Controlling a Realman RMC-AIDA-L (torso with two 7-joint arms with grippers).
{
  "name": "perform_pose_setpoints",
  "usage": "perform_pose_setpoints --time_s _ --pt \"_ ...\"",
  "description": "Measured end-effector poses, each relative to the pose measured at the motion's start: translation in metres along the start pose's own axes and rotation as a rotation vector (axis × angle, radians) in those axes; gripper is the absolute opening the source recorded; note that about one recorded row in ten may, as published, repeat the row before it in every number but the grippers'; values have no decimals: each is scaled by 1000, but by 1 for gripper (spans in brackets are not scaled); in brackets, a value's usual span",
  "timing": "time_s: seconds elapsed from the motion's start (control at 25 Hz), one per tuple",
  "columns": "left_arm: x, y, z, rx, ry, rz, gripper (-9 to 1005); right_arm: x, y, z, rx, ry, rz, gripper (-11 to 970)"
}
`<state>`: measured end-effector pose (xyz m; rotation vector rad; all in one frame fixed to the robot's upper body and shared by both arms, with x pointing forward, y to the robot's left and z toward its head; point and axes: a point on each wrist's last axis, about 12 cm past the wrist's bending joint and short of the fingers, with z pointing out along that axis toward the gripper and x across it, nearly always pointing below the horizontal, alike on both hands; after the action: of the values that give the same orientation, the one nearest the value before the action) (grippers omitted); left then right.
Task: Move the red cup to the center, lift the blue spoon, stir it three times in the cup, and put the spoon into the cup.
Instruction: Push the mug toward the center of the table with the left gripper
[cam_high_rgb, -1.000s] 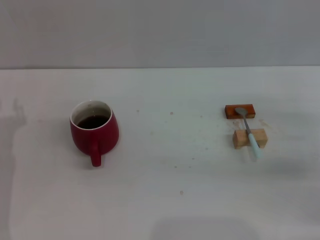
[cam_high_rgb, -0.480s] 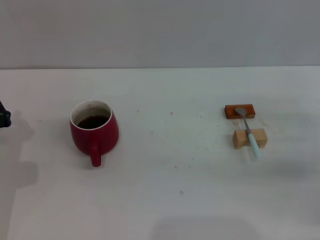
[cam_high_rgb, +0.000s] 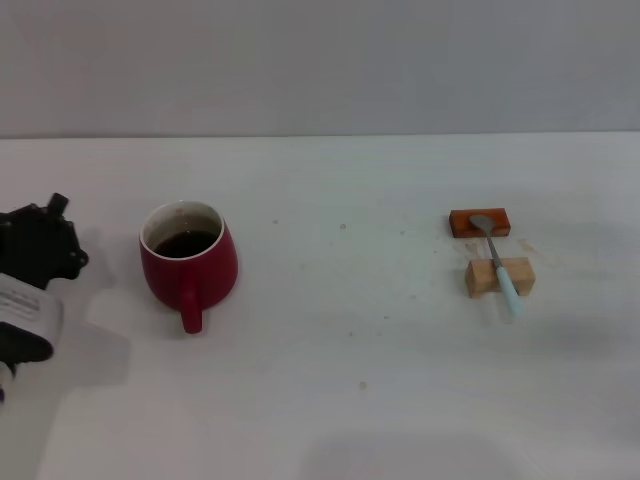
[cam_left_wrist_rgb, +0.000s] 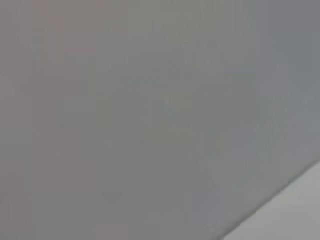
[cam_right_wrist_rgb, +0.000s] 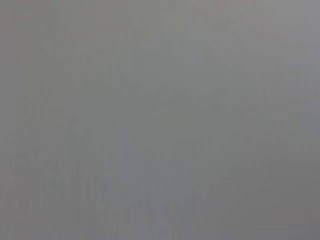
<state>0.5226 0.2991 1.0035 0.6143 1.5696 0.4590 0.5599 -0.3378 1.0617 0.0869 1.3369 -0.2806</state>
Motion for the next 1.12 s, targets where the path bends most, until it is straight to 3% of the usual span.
perform_pose_setpoints --time_s 0.72,1.12 --pt "-10 -22 5 160 -52 132 0 2 -1 -3 4 8 1 790" --pt "-20 -34 7 210 -84 133 1 2 1 -4 2 8 3 790"
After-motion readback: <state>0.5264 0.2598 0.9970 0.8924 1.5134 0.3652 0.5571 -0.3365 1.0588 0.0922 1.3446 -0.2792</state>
